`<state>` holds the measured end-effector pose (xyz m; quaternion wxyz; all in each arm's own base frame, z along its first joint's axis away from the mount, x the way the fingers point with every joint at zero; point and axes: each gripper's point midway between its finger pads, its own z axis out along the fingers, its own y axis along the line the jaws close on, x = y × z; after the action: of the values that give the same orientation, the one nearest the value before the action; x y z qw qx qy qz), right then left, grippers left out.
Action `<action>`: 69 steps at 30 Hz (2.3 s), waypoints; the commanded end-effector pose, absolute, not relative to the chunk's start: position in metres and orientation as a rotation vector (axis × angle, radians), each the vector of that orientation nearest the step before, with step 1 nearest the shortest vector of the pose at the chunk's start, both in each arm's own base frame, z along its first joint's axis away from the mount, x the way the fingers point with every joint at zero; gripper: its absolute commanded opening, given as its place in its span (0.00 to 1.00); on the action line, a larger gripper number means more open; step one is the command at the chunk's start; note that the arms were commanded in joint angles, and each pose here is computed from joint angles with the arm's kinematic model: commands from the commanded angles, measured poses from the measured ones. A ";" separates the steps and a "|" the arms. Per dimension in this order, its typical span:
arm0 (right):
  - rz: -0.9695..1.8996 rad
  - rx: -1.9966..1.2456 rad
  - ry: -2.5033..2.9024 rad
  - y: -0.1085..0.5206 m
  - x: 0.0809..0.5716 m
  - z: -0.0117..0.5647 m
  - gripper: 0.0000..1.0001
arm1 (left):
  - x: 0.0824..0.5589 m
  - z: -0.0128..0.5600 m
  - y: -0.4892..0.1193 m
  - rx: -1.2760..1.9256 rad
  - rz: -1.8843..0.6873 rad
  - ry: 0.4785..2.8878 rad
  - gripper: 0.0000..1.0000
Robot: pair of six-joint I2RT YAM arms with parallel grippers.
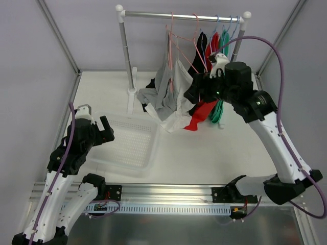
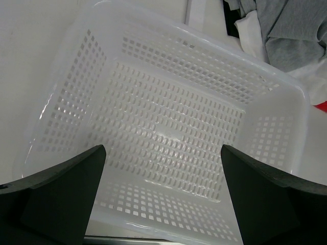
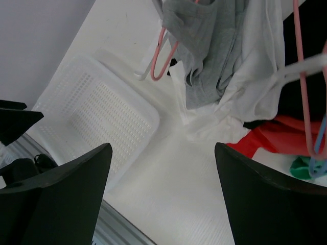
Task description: Remove the tank top from the hanger
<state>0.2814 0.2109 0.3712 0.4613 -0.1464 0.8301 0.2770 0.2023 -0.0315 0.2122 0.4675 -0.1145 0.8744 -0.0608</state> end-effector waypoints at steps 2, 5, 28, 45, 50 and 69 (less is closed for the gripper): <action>0.490 -0.307 1.835 0.215 0.329 0.425 0.86 | 0.206 0.215 -0.036 -0.254 -0.178 2.128 0.99; 0.409 -0.271 1.838 0.224 0.363 0.415 0.86 | 0.206 0.216 -0.036 -0.253 -0.179 2.123 0.99; 0.215 -0.252 1.806 0.294 0.475 0.390 0.49 | 0.212 0.207 -0.042 -0.224 -0.189 2.176 0.99; 0.269 -0.164 1.711 0.295 0.465 0.429 0.01 | 0.211 0.208 -0.047 -0.202 -0.218 2.169 0.99; 0.276 -0.165 1.671 0.292 0.461 0.445 0.00 | 0.211 0.210 -0.047 -0.200 -0.223 2.163 0.99; 0.293 -0.210 1.637 0.255 0.409 0.472 0.00 | 0.208 0.219 -0.045 -0.199 -0.232 2.114 0.99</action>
<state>0.4357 0.2722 0.4121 0.6165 -0.1086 0.7737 0.0979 0.2028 -0.0457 0.2127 0.4672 -0.0852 0.8750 -0.0936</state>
